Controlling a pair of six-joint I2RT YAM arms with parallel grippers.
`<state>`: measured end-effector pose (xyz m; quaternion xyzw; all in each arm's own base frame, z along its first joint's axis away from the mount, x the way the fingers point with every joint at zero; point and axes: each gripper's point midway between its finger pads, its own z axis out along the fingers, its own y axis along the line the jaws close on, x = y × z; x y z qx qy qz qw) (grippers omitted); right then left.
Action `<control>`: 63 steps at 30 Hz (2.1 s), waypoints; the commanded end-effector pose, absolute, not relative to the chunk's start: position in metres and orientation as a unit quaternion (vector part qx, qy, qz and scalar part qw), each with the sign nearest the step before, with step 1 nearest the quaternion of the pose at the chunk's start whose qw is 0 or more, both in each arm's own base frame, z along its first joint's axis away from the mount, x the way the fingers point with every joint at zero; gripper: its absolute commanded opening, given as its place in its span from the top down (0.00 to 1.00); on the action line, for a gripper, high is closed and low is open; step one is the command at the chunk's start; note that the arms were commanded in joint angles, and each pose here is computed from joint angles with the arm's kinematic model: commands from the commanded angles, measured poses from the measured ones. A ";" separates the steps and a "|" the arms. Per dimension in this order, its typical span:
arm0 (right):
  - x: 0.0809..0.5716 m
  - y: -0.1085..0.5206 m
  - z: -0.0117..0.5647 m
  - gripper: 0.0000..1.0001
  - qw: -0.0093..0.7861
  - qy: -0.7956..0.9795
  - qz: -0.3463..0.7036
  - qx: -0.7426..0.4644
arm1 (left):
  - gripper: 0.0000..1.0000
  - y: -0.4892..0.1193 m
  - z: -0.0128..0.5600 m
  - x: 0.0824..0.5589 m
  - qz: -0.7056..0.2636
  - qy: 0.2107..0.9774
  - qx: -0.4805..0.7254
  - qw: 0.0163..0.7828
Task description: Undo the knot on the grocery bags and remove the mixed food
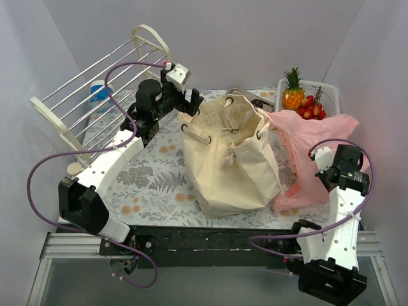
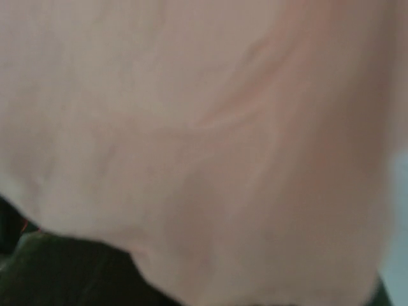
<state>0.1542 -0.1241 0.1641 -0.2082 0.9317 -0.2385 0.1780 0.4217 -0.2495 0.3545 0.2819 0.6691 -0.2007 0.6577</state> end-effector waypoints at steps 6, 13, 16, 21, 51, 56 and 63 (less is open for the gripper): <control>0.063 -0.110 0.158 0.99 0.116 0.902 -0.273 -0.314 | 0.10 -0.255 0.366 0.415 -0.210 0.651 0.284 0.672; 0.048 -0.105 0.107 0.99 0.076 0.909 -0.243 -0.331 | 0.10 -0.264 0.362 0.407 -0.216 0.652 0.295 0.665; 0.077 -0.102 0.117 0.72 0.127 0.904 -0.238 -0.331 | 0.10 -0.263 0.362 0.405 -0.217 0.653 0.295 0.662; 0.141 -0.060 0.204 0.32 0.311 0.844 -0.185 -0.396 | 0.10 -0.268 0.363 0.405 -0.224 0.653 0.302 0.657; 0.395 0.209 0.496 0.02 0.635 0.613 0.226 -0.412 | 0.05 -0.226 0.282 0.372 -0.168 0.838 0.242 0.459; 0.388 0.261 0.424 0.01 0.552 0.641 0.128 -0.518 | 0.09 -0.226 0.262 0.368 -0.173 0.860 0.215 0.430; 0.391 0.249 0.366 0.02 0.500 0.660 0.001 -0.560 | 0.30 -0.210 0.248 0.366 -0.138 0.870 0.213 0.422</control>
